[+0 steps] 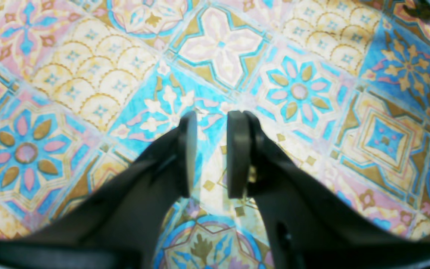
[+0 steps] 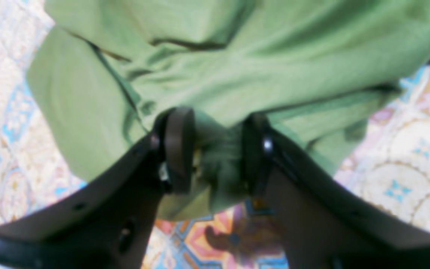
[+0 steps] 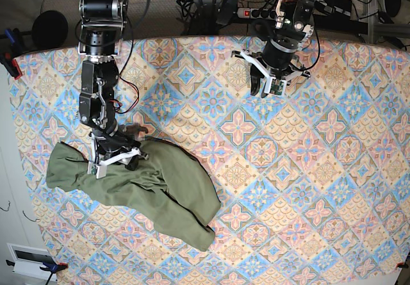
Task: Layout the t-shirt on the table in an organized manner, then fold the t-shirt properly
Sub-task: 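Close the right gripper on the t-shirt fabric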
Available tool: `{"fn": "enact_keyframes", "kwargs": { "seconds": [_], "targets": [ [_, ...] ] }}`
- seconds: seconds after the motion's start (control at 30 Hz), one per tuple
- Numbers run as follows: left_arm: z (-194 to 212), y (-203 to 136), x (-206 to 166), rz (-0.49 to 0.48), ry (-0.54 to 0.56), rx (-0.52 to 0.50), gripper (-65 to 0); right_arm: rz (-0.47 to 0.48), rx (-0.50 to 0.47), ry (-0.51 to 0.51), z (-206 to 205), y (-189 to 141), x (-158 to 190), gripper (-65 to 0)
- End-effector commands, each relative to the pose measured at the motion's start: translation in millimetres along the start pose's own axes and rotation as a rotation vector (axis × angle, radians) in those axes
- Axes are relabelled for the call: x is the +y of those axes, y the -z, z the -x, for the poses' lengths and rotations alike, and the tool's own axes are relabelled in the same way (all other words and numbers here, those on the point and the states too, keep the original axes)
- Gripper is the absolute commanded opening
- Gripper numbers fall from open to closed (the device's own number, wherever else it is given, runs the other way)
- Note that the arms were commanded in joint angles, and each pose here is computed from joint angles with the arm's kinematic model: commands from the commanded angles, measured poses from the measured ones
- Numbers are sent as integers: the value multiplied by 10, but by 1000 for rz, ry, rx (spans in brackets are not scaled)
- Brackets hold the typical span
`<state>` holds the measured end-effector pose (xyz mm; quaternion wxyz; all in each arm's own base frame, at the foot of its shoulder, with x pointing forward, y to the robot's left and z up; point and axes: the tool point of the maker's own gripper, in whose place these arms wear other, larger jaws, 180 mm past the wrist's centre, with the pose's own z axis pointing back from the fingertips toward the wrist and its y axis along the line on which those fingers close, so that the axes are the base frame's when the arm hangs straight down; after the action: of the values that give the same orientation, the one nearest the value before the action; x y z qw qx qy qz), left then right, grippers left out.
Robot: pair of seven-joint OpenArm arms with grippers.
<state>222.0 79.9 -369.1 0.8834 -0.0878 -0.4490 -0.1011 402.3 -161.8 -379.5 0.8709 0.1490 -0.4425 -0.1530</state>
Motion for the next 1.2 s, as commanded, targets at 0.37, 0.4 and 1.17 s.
{"fn": "enact_keyframes", "kwargs": {
  "seconds": [0.37, 0.4, 1.17],
  "targets": [
    [-98, -18, -22, 7, 3, -39, -509, 66, -40, 49, -24, -157, -375, -428],
    [-98, -18, -22, 7, 3, -39, -509, 69, -36, 49, 4, -163, -388, -428],
    [-78, -25, -28, 9, 4, -34, -510, 46, -62, 48, -176, -96, -273, -428]
  ]
}}
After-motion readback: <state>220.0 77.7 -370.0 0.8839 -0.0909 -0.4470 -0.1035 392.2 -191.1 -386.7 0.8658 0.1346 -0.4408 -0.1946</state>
